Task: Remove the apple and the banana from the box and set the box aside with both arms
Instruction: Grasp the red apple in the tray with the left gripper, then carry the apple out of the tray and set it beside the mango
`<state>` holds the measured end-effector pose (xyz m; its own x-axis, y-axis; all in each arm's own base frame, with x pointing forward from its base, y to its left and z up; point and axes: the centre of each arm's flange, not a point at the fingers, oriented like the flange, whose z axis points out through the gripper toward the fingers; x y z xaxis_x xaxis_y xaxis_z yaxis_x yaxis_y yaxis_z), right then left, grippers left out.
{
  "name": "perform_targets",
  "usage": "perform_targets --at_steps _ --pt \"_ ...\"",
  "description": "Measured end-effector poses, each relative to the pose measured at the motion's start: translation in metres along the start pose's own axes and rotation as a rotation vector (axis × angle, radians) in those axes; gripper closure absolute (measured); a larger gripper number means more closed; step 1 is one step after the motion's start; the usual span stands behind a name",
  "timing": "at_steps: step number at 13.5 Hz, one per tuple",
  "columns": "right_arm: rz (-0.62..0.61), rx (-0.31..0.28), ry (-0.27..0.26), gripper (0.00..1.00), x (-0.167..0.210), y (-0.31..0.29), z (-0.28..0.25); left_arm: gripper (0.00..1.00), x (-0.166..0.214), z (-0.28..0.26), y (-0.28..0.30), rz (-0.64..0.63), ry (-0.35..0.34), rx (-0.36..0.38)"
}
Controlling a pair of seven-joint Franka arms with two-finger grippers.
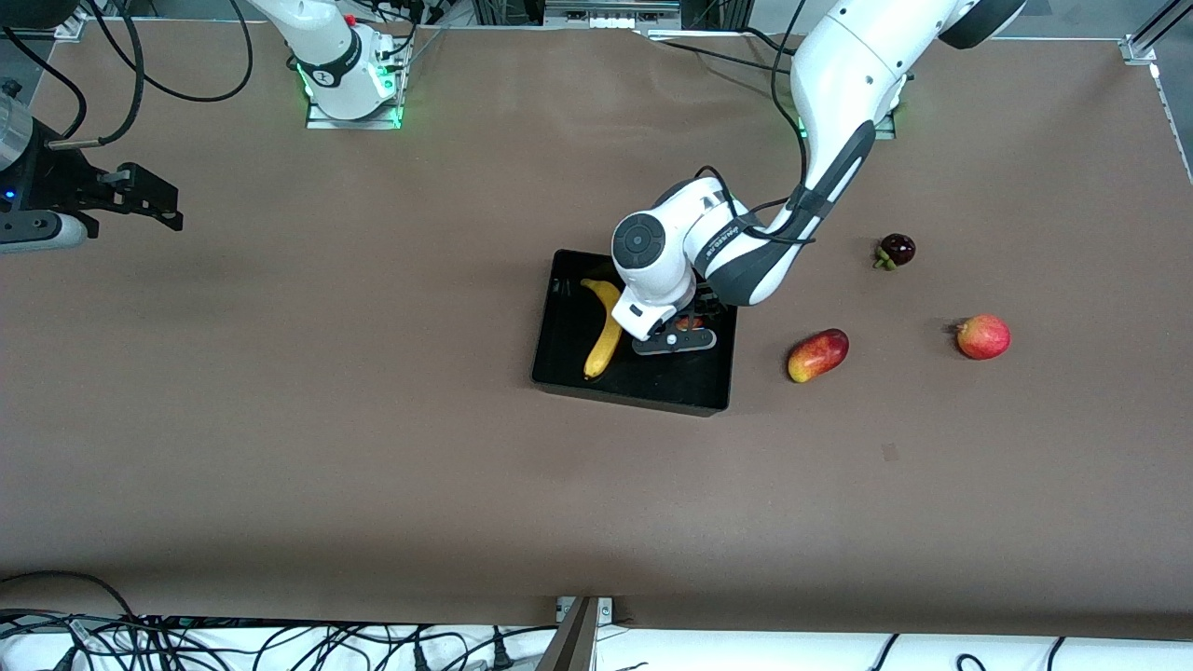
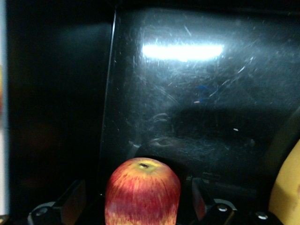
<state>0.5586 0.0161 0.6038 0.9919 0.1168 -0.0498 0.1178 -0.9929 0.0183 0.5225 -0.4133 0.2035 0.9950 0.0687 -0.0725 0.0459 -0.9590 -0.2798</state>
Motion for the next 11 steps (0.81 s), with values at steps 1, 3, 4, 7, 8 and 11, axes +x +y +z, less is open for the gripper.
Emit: perform_targets --at_steps 1,3,4,7,8,11 --pt "0.0 0.0 0.0 0.0 0.0 0.0 0.0 0.0 -0.002 0.006 0.003 0.006 -0.008 0.005" --pt "0.0 0.0 0.0 0.0 0.0 0.0 0.0 0.0 -0.008 0.021 0.009 0.019 -0.027 0.015" --pt "0.0 0.0 0.0 0.0 0.0 0.0 0.0 0.0 -0.009 0.026 0.011 0.029 -0.034 0.019" --pt "0.0 0.0 0.0 0.0 0.0 0.0 0.0 0.3 -0.006 0.028 0.009 0.07 -0.037 0.019" --pt "0.0 0.0 0.0 0.0 0.0 0.0 0.0 0.31 -0.004 0.026 0.009 0.071 -0.034 0.015" --pt "0.0 0.0 0.0 0.0 0.0 0.0 0.0 0.31 0.01 0.008 0.002 0.049 -0.011 -0.01"
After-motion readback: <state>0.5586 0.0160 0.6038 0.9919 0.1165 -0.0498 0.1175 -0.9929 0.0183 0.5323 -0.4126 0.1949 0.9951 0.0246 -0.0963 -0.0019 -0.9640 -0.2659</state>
